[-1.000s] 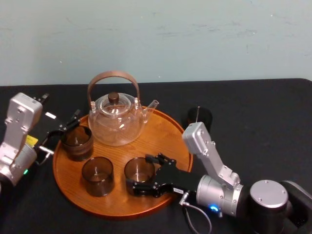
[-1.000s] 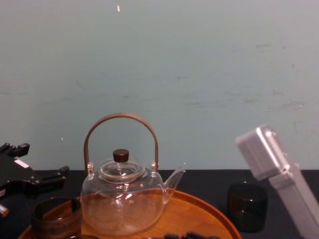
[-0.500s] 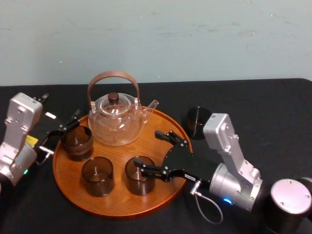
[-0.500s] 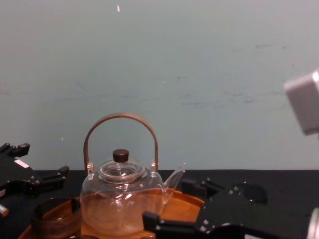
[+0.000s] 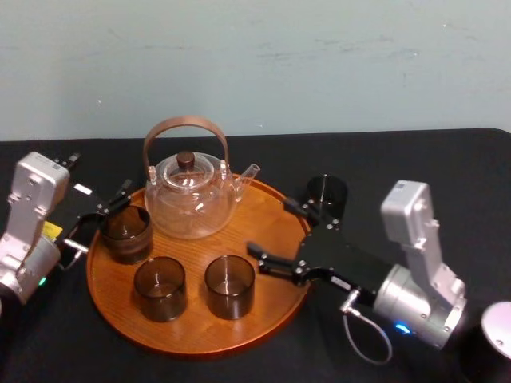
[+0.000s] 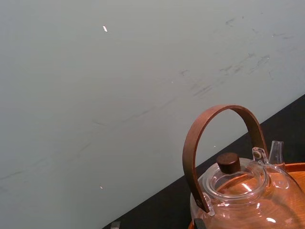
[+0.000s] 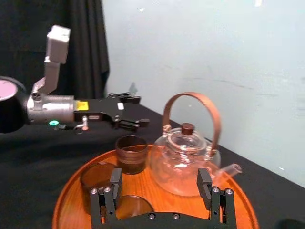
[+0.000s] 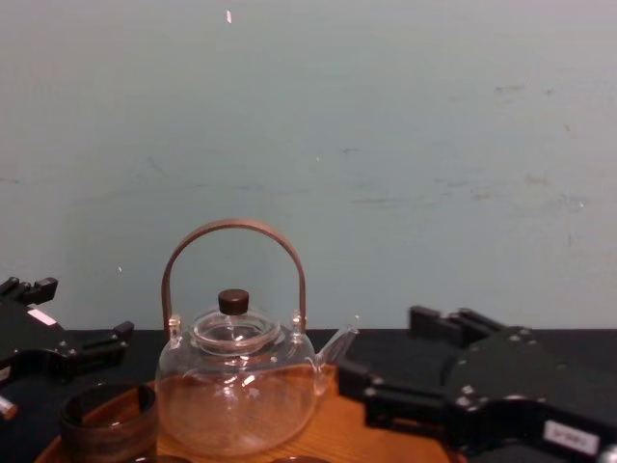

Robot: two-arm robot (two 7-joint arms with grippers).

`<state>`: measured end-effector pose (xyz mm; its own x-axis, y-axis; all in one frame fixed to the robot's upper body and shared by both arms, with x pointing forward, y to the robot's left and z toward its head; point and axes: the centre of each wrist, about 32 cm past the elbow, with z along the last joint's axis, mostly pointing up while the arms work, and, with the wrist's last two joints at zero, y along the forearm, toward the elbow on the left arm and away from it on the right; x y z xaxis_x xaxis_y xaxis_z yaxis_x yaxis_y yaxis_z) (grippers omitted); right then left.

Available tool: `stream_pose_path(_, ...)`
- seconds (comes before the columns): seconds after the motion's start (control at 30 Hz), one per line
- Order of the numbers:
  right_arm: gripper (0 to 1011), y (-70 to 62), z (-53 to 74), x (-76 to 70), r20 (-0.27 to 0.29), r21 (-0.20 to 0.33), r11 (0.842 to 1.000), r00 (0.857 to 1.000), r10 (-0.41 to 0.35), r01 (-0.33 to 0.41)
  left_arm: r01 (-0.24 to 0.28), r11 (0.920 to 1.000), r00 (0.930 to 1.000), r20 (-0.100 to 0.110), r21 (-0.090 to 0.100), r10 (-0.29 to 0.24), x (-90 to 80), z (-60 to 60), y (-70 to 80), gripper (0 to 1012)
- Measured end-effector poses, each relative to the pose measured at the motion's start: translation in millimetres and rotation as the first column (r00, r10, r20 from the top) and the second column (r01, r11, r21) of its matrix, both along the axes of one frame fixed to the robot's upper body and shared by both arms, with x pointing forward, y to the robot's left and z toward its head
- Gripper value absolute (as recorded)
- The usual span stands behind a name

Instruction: Pick up the glass from the table and place it on the tray.

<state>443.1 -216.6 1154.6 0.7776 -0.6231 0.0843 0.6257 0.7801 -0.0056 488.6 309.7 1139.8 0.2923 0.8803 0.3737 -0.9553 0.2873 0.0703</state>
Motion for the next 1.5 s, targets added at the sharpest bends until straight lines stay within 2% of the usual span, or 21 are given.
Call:
stream_pose_path(0.33, 1002, -27.9, -3.2, -8.5, -0.01, 0.031, 0.993, 0.993, -0.116, 0.116, 0.0, 1.0, 1.0, 0.0, 0.0, 0.0, 0.0, 0.0, 0.0, 1001)
stream_pose_path(0.53, 1002, -46.9, -7.1, -14.3, -0.026, 0.037, 0.978, 0.979, -0.203, 0.204, 0.0, 1.0, 1.0, 0.0, 0.0, 0.0, 0.0, 0.0, 0.0, 1001)
stream_pose_path(0.77, 1003, -67.0, -12.0, -19.8, -0.036, 0.025, 0.953, 0.953, -0.3, 0.301, 0.0, 1.0, 1.0, 0.0, 0.0, 0.0, 0.0, 0.0, 0.0, 1001)
stream_pose_path(1.1, 1003, -77.7, -16.2, -22.1, -0.048, 0.025, 0.936, 0.936, -0.349, 0.35, 0.0, 1.0, 1.0, 0.0, 0.0, 0.0, 0.0, 0.0, 0.0, 1001)
stream_pose_path(1.5, 1002, -78.6, -22.7, -17.0, -0.086, 0.009, 0.935, 0.932, -0.353, 0.355, 0.0, 1.0, 1.0, 0.0, 0.0, 0.0, 0.0, 0.0, 0.0, 1001)
